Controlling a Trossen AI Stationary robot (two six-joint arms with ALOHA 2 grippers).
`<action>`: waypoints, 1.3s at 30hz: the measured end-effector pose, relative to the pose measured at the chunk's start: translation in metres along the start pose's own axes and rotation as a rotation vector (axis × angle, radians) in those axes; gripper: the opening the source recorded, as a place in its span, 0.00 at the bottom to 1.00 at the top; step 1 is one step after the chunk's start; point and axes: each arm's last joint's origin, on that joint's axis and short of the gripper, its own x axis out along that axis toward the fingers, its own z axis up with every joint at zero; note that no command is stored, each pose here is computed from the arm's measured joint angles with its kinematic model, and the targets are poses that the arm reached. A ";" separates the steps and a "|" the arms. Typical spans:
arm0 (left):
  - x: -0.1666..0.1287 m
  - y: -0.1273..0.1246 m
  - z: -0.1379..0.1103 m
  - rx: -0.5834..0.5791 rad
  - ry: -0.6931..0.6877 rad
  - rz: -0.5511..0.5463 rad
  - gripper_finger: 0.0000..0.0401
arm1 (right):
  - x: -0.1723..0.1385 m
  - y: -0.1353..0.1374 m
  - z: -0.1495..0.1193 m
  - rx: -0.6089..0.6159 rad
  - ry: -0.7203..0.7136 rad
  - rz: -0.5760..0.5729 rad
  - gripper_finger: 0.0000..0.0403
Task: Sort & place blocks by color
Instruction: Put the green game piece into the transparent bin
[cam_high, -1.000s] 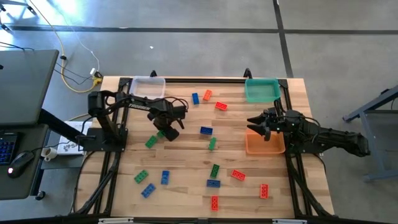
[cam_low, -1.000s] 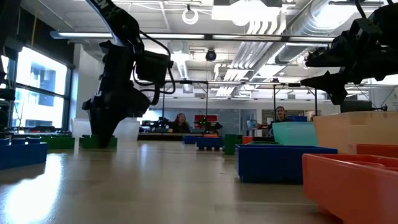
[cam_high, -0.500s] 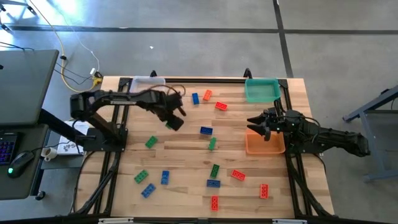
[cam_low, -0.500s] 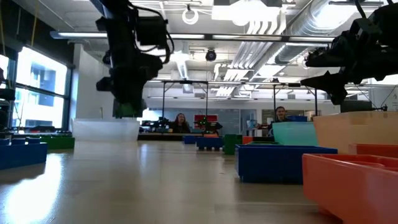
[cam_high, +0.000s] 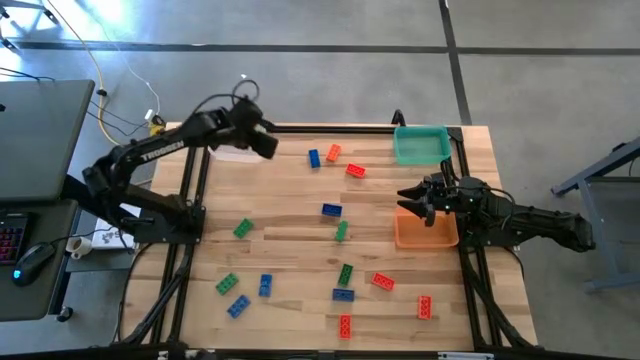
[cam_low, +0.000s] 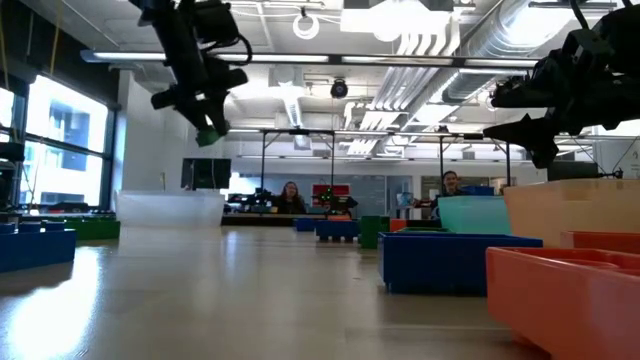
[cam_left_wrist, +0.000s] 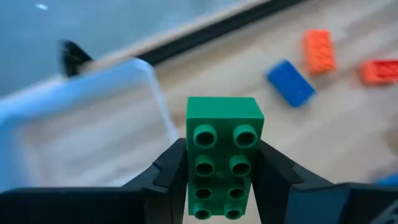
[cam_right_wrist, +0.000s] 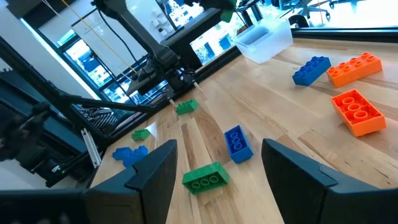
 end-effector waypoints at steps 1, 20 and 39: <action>0.001 0.007 0.003 0.000 -0.001 0.016 0.27 | 0.000 0.000 0.000 0.000 0.000 0.000 0.55; 0.071 0.072 0.016 0.060 0.221 0.167 0.29 | 0.000 0.000 0.000 0.000 0.000 0.000 0.55; 0.125 0.072 0.003 0.093 0.407 0.178 0.29 | 0.000 0.000 0.000 0.000 0.000 0.000 0.55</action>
